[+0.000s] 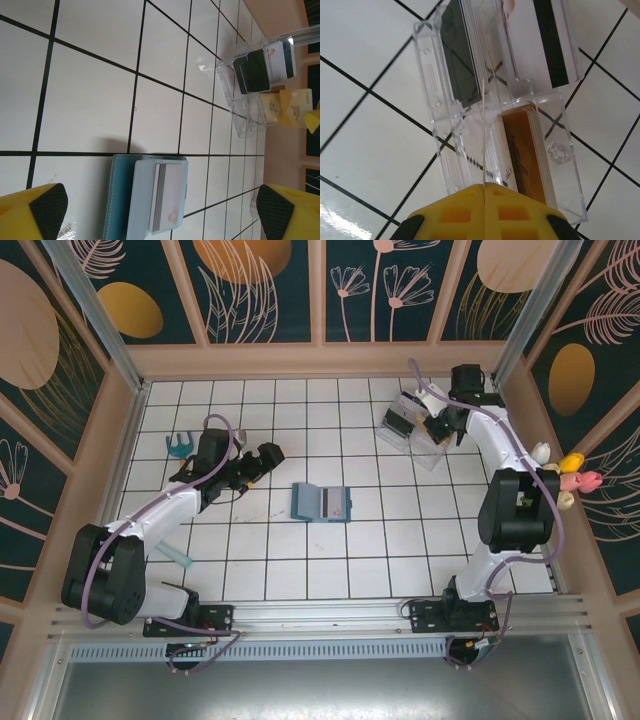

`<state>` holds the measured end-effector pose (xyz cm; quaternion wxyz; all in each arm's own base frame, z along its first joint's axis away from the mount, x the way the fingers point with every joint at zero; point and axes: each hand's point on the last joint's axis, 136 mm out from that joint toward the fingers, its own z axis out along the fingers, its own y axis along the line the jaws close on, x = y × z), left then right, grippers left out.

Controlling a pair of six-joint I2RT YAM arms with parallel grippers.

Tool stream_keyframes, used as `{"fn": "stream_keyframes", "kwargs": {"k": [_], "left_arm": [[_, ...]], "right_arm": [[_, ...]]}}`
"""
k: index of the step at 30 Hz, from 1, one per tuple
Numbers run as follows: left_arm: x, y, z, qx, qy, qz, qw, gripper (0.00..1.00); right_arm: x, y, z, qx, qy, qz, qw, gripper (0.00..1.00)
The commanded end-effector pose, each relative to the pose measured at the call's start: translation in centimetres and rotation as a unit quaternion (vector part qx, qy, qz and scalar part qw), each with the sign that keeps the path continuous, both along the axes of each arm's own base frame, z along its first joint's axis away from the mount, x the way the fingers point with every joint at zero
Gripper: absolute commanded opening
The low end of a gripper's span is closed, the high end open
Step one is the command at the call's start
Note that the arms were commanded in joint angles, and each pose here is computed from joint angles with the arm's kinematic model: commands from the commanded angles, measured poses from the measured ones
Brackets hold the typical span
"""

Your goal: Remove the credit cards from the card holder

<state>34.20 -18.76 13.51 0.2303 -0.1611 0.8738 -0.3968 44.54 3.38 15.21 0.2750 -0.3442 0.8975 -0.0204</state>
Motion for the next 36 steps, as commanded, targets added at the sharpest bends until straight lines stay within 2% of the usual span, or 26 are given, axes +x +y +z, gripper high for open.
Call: {"fn": "stream_keyframes", "kwargs": {"k": [1,6,22,36], "left_arm": [[0.1,0.0,-0.2,-0.001,-0.005,-0.007,1.0,0.99],[0.1,-0.1,-0.4,-0.003,-0.001,-0.009,1.0,0.99],[-0.3,-0.1,-1.0,-0.007,0.006,-0.01,1.0,0.98],[-0.4,-0.3,-1.3,-0.01,0.011,-0.016,1.0,0.99]], "right_arm": [[0.0,-0.8,-1.4,-0.038,0.007,0.012,0.999,0.0],[0.8,-1.9,-1.9,-0.072,-0.002,0.005,0.997,0.0],[1.7,-2.5,0.1,-0.088,-0.035,0.011,0.995,0.0],[0.2,-3.3,0.5,-0.091,-0.026,0.014,0.995,0.0]]}}
